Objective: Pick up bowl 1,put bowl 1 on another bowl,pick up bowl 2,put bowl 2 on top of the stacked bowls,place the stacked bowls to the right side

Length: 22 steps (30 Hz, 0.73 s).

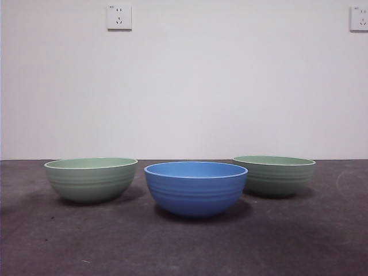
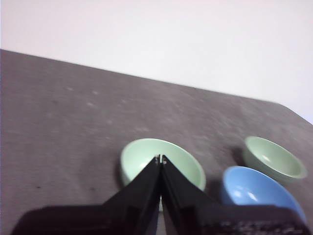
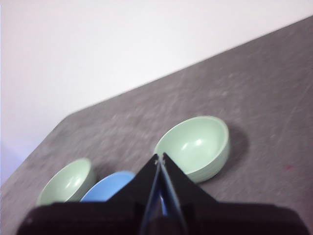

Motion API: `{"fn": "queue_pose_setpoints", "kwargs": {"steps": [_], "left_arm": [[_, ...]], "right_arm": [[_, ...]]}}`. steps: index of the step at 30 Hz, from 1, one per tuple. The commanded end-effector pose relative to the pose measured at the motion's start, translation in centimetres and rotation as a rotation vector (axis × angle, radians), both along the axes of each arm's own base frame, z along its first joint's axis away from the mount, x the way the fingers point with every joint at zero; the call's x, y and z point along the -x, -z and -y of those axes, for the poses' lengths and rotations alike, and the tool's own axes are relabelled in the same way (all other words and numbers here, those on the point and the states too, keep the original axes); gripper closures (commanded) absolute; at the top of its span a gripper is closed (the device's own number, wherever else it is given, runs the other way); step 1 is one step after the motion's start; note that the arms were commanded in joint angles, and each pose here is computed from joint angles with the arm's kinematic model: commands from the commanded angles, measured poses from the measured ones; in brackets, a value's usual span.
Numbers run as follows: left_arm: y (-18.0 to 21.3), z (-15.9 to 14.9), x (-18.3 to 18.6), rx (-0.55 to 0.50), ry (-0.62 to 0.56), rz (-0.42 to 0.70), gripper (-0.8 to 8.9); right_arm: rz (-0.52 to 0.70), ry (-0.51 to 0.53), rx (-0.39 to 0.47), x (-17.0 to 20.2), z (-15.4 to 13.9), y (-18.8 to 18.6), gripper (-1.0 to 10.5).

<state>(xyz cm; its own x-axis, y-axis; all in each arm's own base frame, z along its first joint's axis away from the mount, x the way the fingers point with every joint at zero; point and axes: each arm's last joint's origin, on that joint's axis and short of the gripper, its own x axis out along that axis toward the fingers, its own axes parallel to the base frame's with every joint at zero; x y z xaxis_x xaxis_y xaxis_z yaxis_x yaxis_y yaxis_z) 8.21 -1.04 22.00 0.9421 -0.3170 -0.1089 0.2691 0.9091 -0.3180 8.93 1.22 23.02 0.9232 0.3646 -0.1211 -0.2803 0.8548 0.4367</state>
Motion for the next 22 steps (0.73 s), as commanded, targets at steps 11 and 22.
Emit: {"fn": "queue_pose_setpoints", "kwargs": {"steps": [11, 22], "left_arm": [[-7.3, 0.7, -0.3, -0.158, 0.33, -0.203, 8.22], [-10.3, 0.9, -0.7, -0.231, 0.495, -0.407, 8.22]], "right_arm": [[-0.254, -0.3, 0.335, -1.1, -0.6, -9.2, 9.6], [-0.443, -0.455, 0.431, -1.1, -1.1, -12.1, 9.6]]}}
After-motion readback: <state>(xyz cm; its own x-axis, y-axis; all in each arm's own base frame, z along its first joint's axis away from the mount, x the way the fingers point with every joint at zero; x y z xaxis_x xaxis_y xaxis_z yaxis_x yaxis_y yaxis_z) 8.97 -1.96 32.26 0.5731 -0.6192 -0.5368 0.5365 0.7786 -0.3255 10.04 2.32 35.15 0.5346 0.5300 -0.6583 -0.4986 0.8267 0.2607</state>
